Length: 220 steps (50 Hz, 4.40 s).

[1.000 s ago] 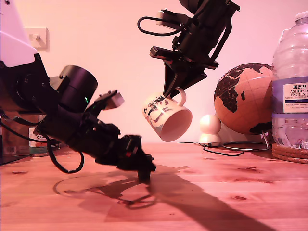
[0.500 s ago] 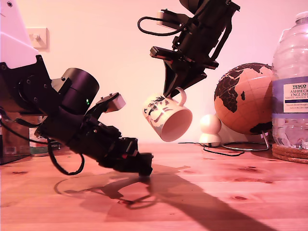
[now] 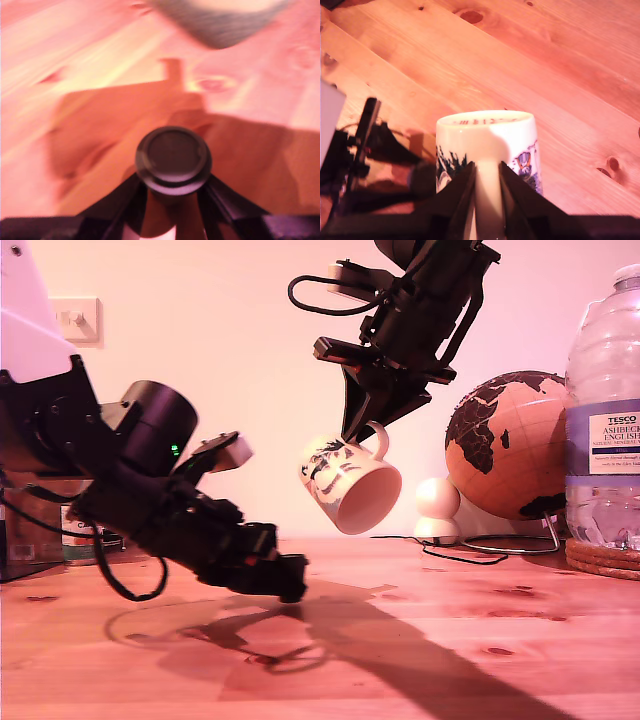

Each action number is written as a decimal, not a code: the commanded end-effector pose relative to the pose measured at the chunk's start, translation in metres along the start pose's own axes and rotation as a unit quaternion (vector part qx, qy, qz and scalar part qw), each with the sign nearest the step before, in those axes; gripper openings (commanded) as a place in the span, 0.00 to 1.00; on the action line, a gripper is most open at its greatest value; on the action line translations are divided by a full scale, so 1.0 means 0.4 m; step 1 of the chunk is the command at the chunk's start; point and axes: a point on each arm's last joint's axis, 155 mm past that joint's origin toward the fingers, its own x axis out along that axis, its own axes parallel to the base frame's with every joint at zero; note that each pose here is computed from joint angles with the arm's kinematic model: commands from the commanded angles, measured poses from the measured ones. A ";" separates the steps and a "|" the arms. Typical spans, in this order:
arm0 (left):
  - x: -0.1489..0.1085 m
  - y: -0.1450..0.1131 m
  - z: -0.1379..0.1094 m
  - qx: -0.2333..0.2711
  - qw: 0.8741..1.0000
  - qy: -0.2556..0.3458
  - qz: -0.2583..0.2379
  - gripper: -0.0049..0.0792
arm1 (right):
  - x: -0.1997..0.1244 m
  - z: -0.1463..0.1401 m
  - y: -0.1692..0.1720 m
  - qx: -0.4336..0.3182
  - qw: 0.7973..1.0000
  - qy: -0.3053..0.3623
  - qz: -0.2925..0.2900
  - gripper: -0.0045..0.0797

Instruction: Lift the coffee cup and remove the coffee capsule that is hidden under it

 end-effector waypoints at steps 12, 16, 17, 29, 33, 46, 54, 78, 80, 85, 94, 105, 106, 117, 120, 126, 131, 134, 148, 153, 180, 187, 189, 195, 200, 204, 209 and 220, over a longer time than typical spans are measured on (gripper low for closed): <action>-0.048 0.078 0.029 -0.011 0.999 -0.012 0.031 0.36 | -0.040 0.051 -0.003 -0.002 0.999 -0.035 -0.003 0.04; -0.061 0.110 0.015 -0.022 0.999 -0.006 0.043 0.36 | -0.040 0.051 -0.002 -0.002 0.999 -0.036 -0.001 0.04; -0.065 0.119 0.011 -0.026 0.999 -0.003 0.046 0.36 | -0.040 0.051 -0.002 -0.003 0.999 -0.035 -0.001 0.04; -0.115 0.216 -0.044 -0.067 0.994 0.019 0.081 0.36 | -0.040 0.056 -0.002 -0.003 0.999 -0.039 -0.001 0.04; -0.132 0.245 -0.059 -0.079 0.992 0.024 0.092 0.36 | -0.040 0.057 -0.003 -0.003 0.999 -0.040 -0.001 0.04; -0.169 0.300 -0.092 -0.112 0.987 0.032 0.114 0.36 | -0.041 0.060 -0.005 -0.003 0.999 -0.043 -0.002 0.04; -0.176 0.309 -0.098 -0.116 0.986 0.034 0.118 0.36 | -0.041 0.061 -0.004 -0.003 0.999 -0.044 -0.002 0.04; -0.174 0.272 -0.098 -0.130 0.987 0.039 0.085 0.62 | -0.041 0.062 -0.004 -0.003 0.999 -0.044 -0.002 0.04; -0.177 0.269 -0.096 -0.132 0.987 0.040 0.082 0.62 | -0.041 0.062 -0.004 -0.003 0.999 -0.044 -0.002 0.04; -0.192 0.269 -0.081 -0.131 0.987 0.041 0.089 0.61 | -0.041 0.063 -0.004 -0.003 0.999 -0.045 -0.002 0.04; -0.221 0.261 -0.038 -0.125 0.987 0.032 0.091 0.61 | -0.041 0.065 -0.005 -0.003 0.999 -0.047 -0.002 0.04; -0.256 0.246 -0.015 -0.129 0.986 0.038 0.094 0.61 | -0.041 0.066 -0.005 -0.003 0.999 -0.047 -0.002 0.04; -0.259 0.244 -0.015 -0.130 0.986 0.040 0.095 0.61 | -0.041 0.066 -0.005 -0.003 0.999 -0.047 -0.002 0.04; -0.285 0.237 -0.028 -0.141 0.982 0.064 0.106 0.61 | -0.041 0.066 -0.001 -0.001 0.999 -0.047 0.002 0.04; -0.293 0.233 -0.030 -0.144 0.981 0.070 0.108 0.61 | -0.041 0.066 0.009 0.000 0.999 -0.048 0.012 0.04; -0.312 0.226 -0.022 -0.145 0.980 0.074 0.112 0.55 | -0.042 0.070 0.022 0.006 0.998 -0.051 0.025 0.04; -0.329 0.221 0.004 -0.139 0.982 0.064 0.115 0.33 | -0.042 0.078 0.028 0.006 0.998 -0.057 0.027 0.04; -0.339 0.212 0.021 -0.136 0.983 0.057 0.110 0.11 | -0.044 0.087 0.036 0.005 0.997 -0.064 0.034 0.04; -0.389 0.203 0.113 -0.106 0.987 0.012 0.120 0.03 | -0.050 0.100 0.087 -0.005 0.993 -0.079 0.089 0.04; -0.404 0.206 0.142 -0.096 0.987 -0.006 0.126 0.03 | -0.055 0.120 0.095 -0.020 0.990 -0.096 0.097 0.04; -0.422 0.220 0.182 -0.106 0.986 -0.044 0.120 0.03 | -0.058 0.159 0.127 -0.052 0.976 -0.169 0.127 0.04; -0.423 0.221 0.193 -0.105 0.986 -0.052 0.119 0.03 | -0.062 0.142 0.138 -0.060 0.969 -0.200 0.131 0.04; -0.422 0.219 0.193 -0.105 0.986 -0.052 0.117 0.03 | -0.068 0.139 0.139 -0.062 0.966 -0.213 0.129 0.04; -0.422 0.218 0.194 -0.104 0.986 -0.053 0.115 0.03 | -0.094 0.136 0.133 -0.049 0.956 -0.262 0.125 0.04; -0.422 0.218 0.194 -0.104 0.986 -0.053 0.115 0.03 | -0.105 0.124 0.116 -0.016 0.947 -0.299 0.117 0.04; -0.422 0.217 0.194 -0.104 0.987 -0.053 0.115 0.03 | -0.098 0.099 0.102 0.008 0.944 -0.314 0.104 0.04; -0.422 0.217 0.194 -0.104 0.987 -0.053 0.114 0.03 | -0.109 0.080 0.083 0.025 0.933 -0.349 0.081 0.04; -0.422 0.217 0.194 -0.104 0.987 -0.053 0.114 0.03 | -0.135 0.035 0.051 0.052 0.915 -0.397 0.043 0.04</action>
